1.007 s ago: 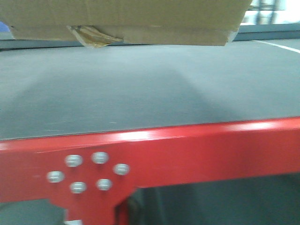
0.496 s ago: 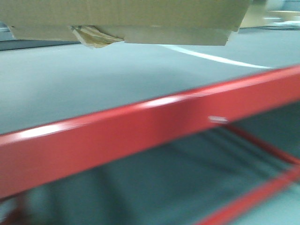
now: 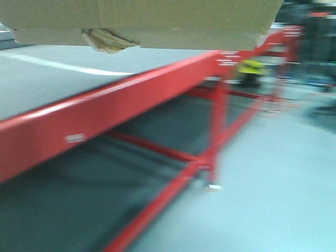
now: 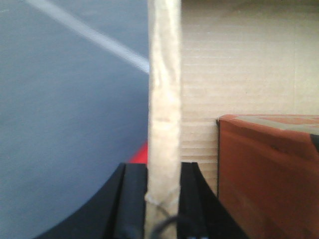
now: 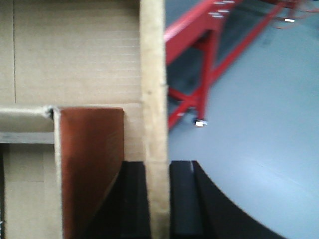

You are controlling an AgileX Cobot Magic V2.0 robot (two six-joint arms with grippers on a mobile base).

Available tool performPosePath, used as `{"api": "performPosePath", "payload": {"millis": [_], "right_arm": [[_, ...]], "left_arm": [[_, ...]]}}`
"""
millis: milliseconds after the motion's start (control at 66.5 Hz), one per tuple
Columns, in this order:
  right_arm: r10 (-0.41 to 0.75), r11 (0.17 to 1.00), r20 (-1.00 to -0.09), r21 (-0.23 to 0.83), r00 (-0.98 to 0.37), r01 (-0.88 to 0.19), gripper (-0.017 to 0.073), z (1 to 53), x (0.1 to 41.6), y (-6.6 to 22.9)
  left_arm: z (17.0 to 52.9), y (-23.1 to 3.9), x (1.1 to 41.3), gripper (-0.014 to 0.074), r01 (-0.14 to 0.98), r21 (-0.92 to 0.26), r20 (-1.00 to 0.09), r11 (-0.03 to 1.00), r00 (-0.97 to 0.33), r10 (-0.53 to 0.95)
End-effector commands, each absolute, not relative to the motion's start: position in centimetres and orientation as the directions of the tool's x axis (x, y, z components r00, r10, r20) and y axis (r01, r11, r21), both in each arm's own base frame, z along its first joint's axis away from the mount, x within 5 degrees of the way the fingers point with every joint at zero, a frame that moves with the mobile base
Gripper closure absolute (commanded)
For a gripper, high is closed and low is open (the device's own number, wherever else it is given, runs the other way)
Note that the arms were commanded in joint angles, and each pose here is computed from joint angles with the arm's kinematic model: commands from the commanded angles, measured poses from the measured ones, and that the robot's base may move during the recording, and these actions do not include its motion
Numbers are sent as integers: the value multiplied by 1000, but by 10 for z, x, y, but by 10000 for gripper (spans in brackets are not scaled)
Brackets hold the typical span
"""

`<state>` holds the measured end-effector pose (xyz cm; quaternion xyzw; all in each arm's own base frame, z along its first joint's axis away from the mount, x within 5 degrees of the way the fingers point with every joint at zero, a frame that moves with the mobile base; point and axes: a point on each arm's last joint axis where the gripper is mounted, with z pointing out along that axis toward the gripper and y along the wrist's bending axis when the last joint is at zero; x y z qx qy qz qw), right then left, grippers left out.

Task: Stack two boxes on right shelf middle
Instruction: 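Carry the held boxes past the red table toward the steel shelf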

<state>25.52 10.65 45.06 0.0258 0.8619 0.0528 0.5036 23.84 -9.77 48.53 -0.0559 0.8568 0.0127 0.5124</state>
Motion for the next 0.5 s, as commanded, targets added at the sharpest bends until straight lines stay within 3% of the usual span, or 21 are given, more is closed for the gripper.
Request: {"api": "performPosePath", "payload": {"millis": [0, 481], "right_arm": [[80, 996, -896, 86, -438, 4, 722, 461, 253, 99], [80, 996, -896, 86, -438, 4, 722, 461, 253, 99]], "left_arm": [[497, -91, 233, 704, -123, -34, -906, 992, -415, -83], [497, -91, 233, 704, -123, -34, -906, 992, -415, -83]]}}
